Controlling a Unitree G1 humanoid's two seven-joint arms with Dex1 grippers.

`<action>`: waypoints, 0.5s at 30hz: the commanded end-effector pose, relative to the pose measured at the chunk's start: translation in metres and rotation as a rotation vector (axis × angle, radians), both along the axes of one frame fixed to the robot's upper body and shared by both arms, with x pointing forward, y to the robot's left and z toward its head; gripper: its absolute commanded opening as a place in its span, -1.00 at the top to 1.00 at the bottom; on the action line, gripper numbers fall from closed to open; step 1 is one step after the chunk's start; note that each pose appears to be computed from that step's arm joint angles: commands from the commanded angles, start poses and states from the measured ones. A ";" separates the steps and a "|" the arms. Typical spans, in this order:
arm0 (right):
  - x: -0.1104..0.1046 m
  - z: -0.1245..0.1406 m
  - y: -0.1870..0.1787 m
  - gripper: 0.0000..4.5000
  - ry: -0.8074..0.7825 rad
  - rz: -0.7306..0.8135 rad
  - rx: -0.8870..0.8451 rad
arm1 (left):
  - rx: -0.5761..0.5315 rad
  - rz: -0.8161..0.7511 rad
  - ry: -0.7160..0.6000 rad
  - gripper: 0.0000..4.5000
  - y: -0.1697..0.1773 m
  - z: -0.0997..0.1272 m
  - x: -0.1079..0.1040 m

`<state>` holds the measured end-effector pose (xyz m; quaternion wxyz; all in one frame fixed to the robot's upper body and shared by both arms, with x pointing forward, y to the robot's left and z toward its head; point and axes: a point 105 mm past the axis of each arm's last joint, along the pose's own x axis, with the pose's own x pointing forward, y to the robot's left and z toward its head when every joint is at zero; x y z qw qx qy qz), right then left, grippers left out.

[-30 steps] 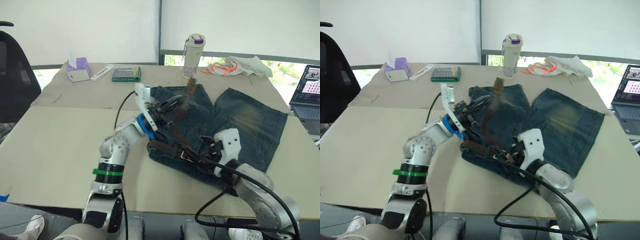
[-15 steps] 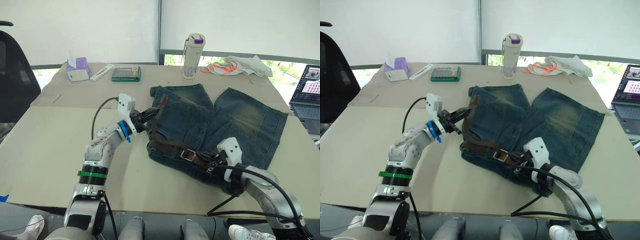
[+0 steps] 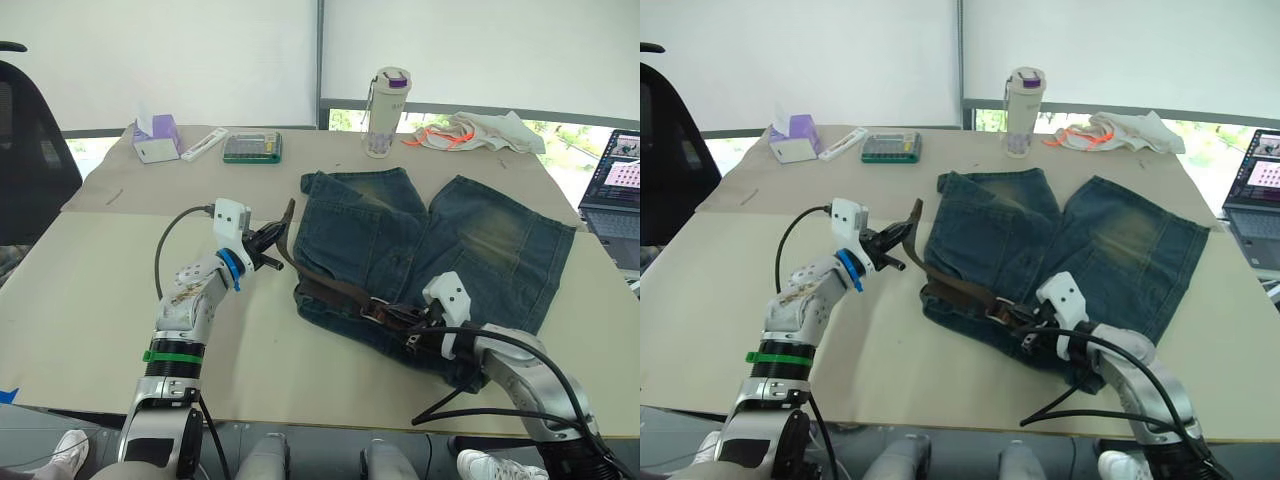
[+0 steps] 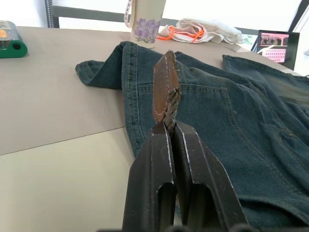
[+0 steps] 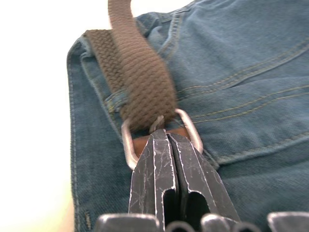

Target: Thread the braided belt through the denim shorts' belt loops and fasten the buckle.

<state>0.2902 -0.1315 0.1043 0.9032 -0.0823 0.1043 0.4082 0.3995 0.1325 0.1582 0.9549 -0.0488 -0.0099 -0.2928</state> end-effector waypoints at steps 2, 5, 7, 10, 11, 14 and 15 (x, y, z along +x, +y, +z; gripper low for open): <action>0.004 0.013 0.003 0.97 -0.059 0.030 -0.004 | -0.007 0.026 -0.058 1.00 0.004 0.011 0.000; 0.005 0.013 0.004 0.97 -0.059 0.036 -0.004 | -0.009 0.030 -0.059 1.00 0.004 0.011 0.001; 0.006 0.012 0.005 0.97 -0.060 0.037 -0.006 | -0.010 0.033 -0.060 1.00 0.006 0.010 0.000; 0.008 0.011 0.008 0.97 -0.058 0.047 -0.008 | -0.006 0.036 -0.057 1.00 0.007 0.008 0.000; 0.008 0.010 0.009 0.97 -0.056 0.053 -0.008 | -0.006 0.037 -0.056 1.00 0.007 0.008 0.000; 0.011 0.009 0.010 0.97 -0.056 0.061 -0.009 | -0.009 0.040 -0.057 1.00 0.007 0.008 0.000; 0.011 0.009 0.011 0.97 -0.056 0.064 -0.010 | -0.009 0.041 -0.057 1.00 0.007 0.009 0.000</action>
